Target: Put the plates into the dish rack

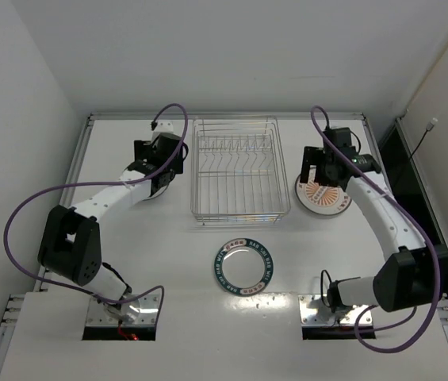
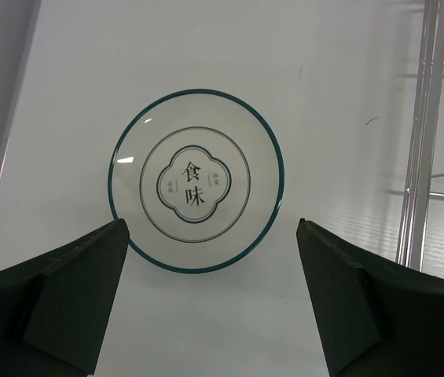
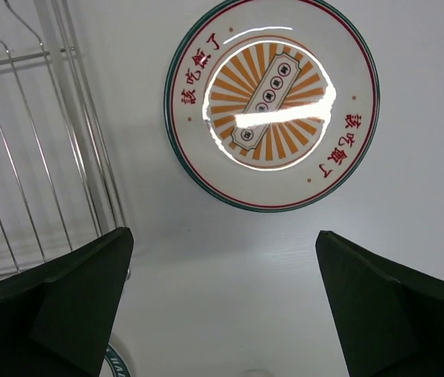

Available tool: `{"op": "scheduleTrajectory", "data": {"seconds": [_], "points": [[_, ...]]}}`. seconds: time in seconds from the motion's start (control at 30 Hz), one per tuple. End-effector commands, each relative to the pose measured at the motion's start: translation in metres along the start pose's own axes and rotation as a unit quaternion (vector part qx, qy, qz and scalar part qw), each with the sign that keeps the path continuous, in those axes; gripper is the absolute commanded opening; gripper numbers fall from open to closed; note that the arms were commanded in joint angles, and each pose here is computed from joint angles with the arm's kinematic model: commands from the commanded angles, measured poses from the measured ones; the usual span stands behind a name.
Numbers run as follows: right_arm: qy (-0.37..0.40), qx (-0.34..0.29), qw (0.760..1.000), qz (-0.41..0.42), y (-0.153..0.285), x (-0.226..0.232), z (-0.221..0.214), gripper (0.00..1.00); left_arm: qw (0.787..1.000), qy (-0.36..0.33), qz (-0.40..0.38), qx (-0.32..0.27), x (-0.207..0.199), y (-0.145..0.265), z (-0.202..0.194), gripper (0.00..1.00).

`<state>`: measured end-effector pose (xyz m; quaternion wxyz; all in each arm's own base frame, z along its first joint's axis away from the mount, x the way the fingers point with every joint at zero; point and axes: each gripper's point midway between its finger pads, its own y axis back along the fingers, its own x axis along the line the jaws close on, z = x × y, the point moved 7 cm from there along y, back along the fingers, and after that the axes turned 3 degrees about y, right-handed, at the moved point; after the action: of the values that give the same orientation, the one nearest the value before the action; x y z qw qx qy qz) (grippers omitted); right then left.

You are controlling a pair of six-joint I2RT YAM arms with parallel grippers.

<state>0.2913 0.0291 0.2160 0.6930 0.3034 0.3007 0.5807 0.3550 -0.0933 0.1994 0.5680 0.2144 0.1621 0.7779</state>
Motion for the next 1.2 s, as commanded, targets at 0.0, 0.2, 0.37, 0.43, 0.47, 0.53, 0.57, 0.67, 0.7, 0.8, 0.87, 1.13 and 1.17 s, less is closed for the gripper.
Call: {"op": "scheduleTrajectory", "data": {"seconds": [0.0, 0.2, 0.37, 0.43, 0.47, 0.53, 0.57, 0.67, 0.7, 0.8, 0.87, 1.13, 1.17], "points": [[-0.051, -0.018, 0.998, -0.026, 0.004, -0.014, 0.005, 1.0, 0.999, 0.029, -0.011, -0.023, 0.0, 0.008, 0.011, 0.86], [-0.139, 0.018, 0.988, 0.068, -0.018, -0.025, -0.006, 1.0, 0.998, 0.041, -0.036, -0.029, -0.001, 0.016, 0.017, 0.86], [-0.261, 0.056, 0.96, 0.086, -0.04, -0.063, -0.054, 1.0, 0.997, 0.047, -0.045, -0.035, 0.001, 0.022, 0.021, 0.86], [-0.323, 0.064, 0.94, 0.086, -0.05, -0.087, -0.08, 1.0, 0.997, 0.048, -0.045, -0.036, 0.003, 0.024, 0.019, 0.86], [-0.348, 0.063, 0.929, 0.108, -0.05, -0.089, -0.086, 1.0, 0.997, 0.046, -0.049, -0.036, 0.0, 0.026, 0.019, 0.86], [-0.406, 0.059, 0.903, 0.127, -0.056, -0.1, -0.108, 0.97, 0.996, 0.051, -0.051, -0.044, 0.001, 0.028, 0.023, 0.86], [-0.425, 0.063, 0.893, 0.134, -0.06, -0.102, -0.116, 0.91, 0.996, 0.051, -0.051, -0.044, 0.001, 0.028, 0.023, 0.86], [-0.469, 0.053, 0.869, 0.147, -0.071, -0.11, -0.13, 0.83, 0.996, 0.051, -0.056, -0.042, 0.0, 0.028, 0.022, 0.86], [-0.475, 0.058, 0.866, 0.147, -0.075, -0.111, -0.132, 0.83, 0.996, 0.053, -0.057, -0.046, 0.001, 0.03, 0.024, 0.86], [-0.499, 0.071, 0.851, 0.15, -0.091, -0.113, -0.133, 0.82, 0.996, 0.053, -0.057, -0.046, 0.001, 0.03, 0.025, 0.86], [-0.52, 0.059, 0.839, 0.148, -0.099, -0.116, -0.128, 0.79, 0.996, 0.053, -0.057, -0.046, 0.001, 0.03, 0.025, 0.86], [-0.543, 0.074, 0.815, 0.189, -0.138, -0.101, -0.099, 0.44, 0.996, 0.053, -0.057, -0.045, -0.001, 0.028, 0.026, 0.86], [-0.536, 0.08, 0.818, 0.193, -0.141, -0.097, -0.097, 0.39, 0.996, 0.053, -0.057, -0.045, -0.001, 0.028, 0.026, 0.86]]}}
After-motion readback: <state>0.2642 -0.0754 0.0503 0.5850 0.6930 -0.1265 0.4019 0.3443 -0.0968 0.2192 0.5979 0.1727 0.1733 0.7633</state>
